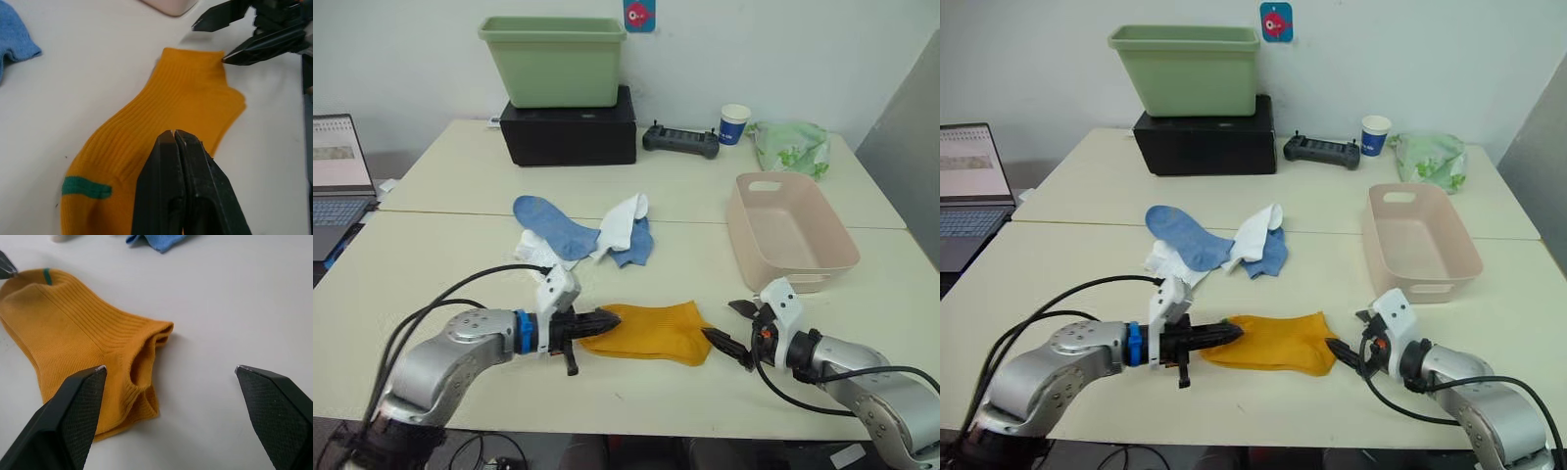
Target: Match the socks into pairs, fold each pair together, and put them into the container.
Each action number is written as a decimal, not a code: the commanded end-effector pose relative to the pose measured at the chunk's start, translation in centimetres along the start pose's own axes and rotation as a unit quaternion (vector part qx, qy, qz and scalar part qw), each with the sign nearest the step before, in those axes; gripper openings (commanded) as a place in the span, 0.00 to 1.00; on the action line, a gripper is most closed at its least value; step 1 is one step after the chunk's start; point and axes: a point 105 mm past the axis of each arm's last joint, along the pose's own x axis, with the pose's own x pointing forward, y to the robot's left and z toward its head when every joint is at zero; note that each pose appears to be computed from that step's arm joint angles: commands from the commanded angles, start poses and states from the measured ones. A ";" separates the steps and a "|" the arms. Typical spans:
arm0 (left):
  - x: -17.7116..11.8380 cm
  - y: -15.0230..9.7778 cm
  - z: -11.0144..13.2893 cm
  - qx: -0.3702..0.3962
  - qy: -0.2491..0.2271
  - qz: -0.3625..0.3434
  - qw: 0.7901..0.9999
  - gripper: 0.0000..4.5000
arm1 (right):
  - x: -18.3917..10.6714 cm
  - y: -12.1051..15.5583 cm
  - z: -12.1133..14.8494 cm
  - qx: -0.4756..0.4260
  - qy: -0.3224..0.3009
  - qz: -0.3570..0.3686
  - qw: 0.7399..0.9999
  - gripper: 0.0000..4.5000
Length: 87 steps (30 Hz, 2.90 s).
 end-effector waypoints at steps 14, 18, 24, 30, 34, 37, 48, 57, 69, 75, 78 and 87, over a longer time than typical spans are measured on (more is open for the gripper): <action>1.8 0.7 -3.3 0.022 0.063 0.011 0.998 0.00 | 1.6 2.8 -1.2 -0.007 0.020 0.021 1.000 0.48; 2.3 0.4 -2.5 0.024 0.047 0.014 0.999 0.00 | 1.3 1.4 0.1 -0.003 -0.001 0.004 1.000 0.16; 3.7 0.5 -0.5 0.018 0.012 0.017 1.000 0.00 | 0.7 -0.1 2.4 -0.009 -0.022 0.004 1.000 0.00; 5.2 1.5 -2.0 0.016 0.037 0.035 0.999 0.00 | 0.4 2.3 4.7 -0.007 -0.020 0.106 0.994 0.00; 4.8 1.0 -1.6 0.014 0.021 0.027 0.999 0.00 | 1.6 4.1 5.5 0.021 -0.018 0.150 0.988 0.00; 3.2 0.2 -0.5 0.024 0.009 0.017 1.000 0.00 | 2.7 4.9 5.6 0.037 -0.008 0.165 0.986 0.00; -0.6 1.4 -2.5 -0.009 0.040 0.063 0.997 0.00 | 4.2 6.0 6.1 0.051 0.015 0.200 0.978 0.00; 0.0 1.5 -3.8 -0.008 0.049 0.059 0.997 0.00 | 8.1 8.7 5.6 0.056 0.044 0.221 0.973 0.00; -4.4 1.8 -1.7 -0.074 -0.033 0.131 0.988 0.00 | 7.0 9.1 8.9 0.038 -0.012 0.243 0.969 0.72; -7.9 2.9 -0.3 -0.118 -0.104 0.207 0.966 0.00 | 5.8 8.1 9.9 -0.006 -0.041 0.237 0.971 0.96; -9.6 3.5 1.4 -0.092 -0.122 0.226 0.962 0.00 | 6.5 6.9 9.6 -0.041 -0.051 0.201 0.977 0.80; -5.7 -0.8 4.1 0.041 -0.039 0.061 0.997 0.00 | 8.4 7.2 7.5 -0.128 -0.042 0.203 0.970 0.06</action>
